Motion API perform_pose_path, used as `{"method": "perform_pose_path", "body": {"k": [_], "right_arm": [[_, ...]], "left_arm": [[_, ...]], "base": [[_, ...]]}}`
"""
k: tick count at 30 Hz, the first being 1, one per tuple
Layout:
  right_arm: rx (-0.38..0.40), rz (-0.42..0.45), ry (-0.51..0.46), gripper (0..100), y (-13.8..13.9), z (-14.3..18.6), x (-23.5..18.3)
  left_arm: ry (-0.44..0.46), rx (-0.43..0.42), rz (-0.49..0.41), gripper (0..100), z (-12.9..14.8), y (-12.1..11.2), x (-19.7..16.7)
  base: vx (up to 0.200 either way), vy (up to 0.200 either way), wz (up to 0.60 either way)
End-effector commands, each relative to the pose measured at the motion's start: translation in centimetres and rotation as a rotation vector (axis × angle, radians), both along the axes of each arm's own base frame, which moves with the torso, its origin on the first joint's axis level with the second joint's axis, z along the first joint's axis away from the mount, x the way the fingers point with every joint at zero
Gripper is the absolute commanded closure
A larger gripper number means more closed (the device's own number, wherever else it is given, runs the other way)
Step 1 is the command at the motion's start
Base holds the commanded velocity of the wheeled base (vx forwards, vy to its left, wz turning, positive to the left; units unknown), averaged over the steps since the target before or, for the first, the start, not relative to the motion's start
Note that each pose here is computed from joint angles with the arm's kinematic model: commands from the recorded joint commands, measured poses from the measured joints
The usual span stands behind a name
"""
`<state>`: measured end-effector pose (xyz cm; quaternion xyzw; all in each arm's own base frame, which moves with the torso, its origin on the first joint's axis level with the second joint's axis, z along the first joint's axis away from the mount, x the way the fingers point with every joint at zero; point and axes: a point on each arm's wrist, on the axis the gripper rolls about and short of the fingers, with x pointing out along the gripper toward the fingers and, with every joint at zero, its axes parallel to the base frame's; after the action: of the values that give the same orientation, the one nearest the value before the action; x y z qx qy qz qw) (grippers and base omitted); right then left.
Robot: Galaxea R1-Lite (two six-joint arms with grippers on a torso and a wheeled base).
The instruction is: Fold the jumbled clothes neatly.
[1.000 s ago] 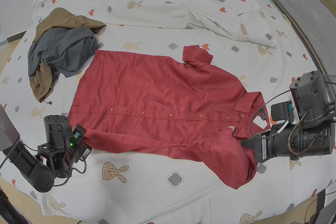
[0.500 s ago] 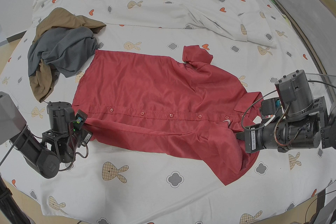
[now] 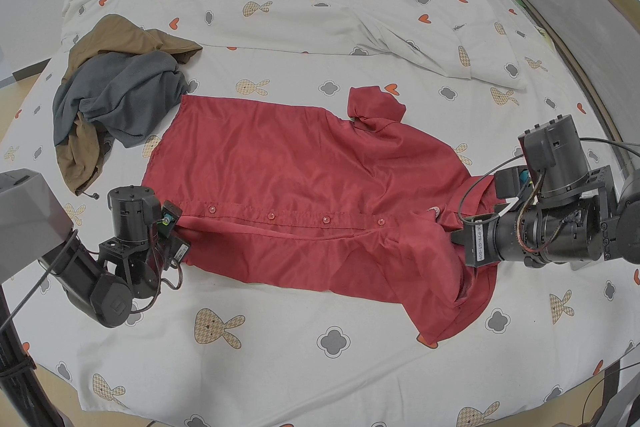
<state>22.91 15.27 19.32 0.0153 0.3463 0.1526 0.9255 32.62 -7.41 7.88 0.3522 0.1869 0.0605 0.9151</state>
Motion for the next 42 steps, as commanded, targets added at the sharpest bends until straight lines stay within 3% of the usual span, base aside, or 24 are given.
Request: {"method": "perform_pose_path", "body": {"k": [1, 4, 5, 11, 20, 24, 27, 35, 42], "right_arm": [[-0.016, -0.027, 0.023, 100, -0.3, -0.8, 1.0], [-0.029, -0.028, 0.041, 100, -0.1, -1.4, 1.3], [-0.029, -0.028, 0.041, 0, -0.1, -1.4, 1.3], [-0.012, -0.034, 0.022, 0, 0.7, -2.0, 2.6], [0.006, -0.036, 0.001, 0, 0.5, -1.7, 2.3], [0.019, -0.044, -0.011, 0, -0.8, -1.1, 0.8], [0.032, -0.044, -0.023, 0, -1.6, -0.6, -0.3], [0.055, -0.070, -0.023, 0, -3.7, -0.6, -2.9], [0.294, -0.062, 0.183, 0, -6.6, -2.2, -2.1]], "left_arm": [[0.001, 0.000, 0.000, 100, -0.6, -0.3, 1.0], [0.000, 0.000, 0.000, 100, -0.8, -0.4, 1.4], [0.001, 0.000, 0.000, 0, -0.8, -0.4, 1.5], [-0.016, -0.011, 0.009, 0, -0.7, -0.2, 1.6], [-0.090, -0.026, 0.096, 0, 1.5, 2.9, 1.4], [-0.123, -0.035, 0.184, 0, 1.9, 6.0, 1.9], [-0.178, -0.046, 0.198, 0, 2.6, 6.4, 2.3], [-0.225, -0.094, 0.254, 0, 3.0, 8.0, 2.9], [-0.349, -0.258, 0.289, 0, 7.0, 8.3, 0.9]], "base": [[0.000, 0.000, 0.00], [0.000, 0.000, 0.00], [0.000, 0.000, 0.00], [0.000, 0.000, 0.00], [0.000, 0.000, 0.00], [0.000, 0.000, 0.00], [0.000, 0.000, 0.00], [0.000, 0.000, 0.00], [0.000, 0.000, 0.00]]}}
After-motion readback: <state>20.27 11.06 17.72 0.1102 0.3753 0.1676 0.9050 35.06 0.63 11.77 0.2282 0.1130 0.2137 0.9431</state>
